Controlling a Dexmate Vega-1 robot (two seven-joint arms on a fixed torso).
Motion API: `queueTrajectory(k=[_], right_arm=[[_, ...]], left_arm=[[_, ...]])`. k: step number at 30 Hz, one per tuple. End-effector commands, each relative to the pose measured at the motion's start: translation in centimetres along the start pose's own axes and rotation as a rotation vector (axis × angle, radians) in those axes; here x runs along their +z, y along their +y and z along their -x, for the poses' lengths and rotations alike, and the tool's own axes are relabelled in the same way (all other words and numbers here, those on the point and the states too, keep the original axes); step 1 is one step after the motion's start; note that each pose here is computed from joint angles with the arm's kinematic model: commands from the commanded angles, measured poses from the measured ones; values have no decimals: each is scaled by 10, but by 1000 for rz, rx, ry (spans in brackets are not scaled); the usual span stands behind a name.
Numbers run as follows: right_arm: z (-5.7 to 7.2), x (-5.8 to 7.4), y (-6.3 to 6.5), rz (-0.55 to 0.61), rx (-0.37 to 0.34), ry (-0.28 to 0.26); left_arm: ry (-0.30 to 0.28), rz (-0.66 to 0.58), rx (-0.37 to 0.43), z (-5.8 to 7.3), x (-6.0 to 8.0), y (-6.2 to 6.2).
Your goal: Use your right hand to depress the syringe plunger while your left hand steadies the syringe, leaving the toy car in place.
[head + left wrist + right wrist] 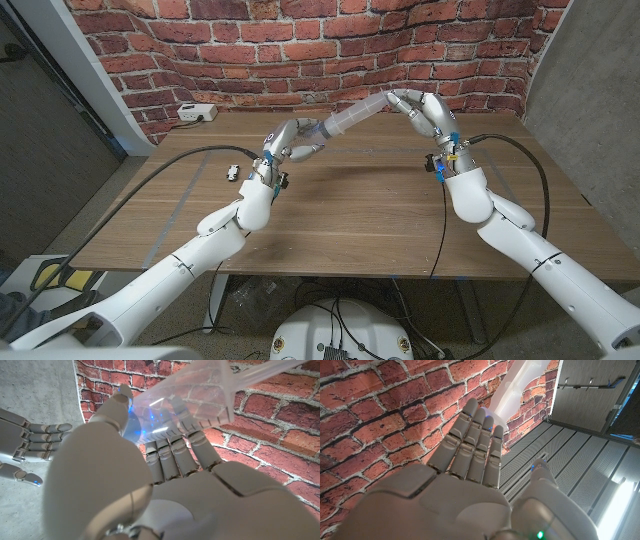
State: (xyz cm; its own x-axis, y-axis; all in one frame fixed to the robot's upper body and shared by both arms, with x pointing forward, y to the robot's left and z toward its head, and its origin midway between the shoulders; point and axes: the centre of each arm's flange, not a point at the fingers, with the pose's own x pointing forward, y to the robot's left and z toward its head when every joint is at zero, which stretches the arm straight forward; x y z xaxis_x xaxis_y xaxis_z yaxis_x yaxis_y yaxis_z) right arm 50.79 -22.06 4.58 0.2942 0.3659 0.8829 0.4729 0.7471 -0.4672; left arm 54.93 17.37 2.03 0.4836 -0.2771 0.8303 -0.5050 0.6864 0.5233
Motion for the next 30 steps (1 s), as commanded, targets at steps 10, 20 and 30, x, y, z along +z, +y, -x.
queueTrajectory(k=[10, 20, 30], right_arm=[[-6, -3, 12, -20, 28, 5], [-5, -2, 15, -26, 40, 5], [-3, 1, 17, -22, 46, 6]], left_arm=[[-29, 46, 17, -13, 4, -3], [-49, 54, 20, -16, 9, -3], [-61, 60, 24, -15, 13, -3]])
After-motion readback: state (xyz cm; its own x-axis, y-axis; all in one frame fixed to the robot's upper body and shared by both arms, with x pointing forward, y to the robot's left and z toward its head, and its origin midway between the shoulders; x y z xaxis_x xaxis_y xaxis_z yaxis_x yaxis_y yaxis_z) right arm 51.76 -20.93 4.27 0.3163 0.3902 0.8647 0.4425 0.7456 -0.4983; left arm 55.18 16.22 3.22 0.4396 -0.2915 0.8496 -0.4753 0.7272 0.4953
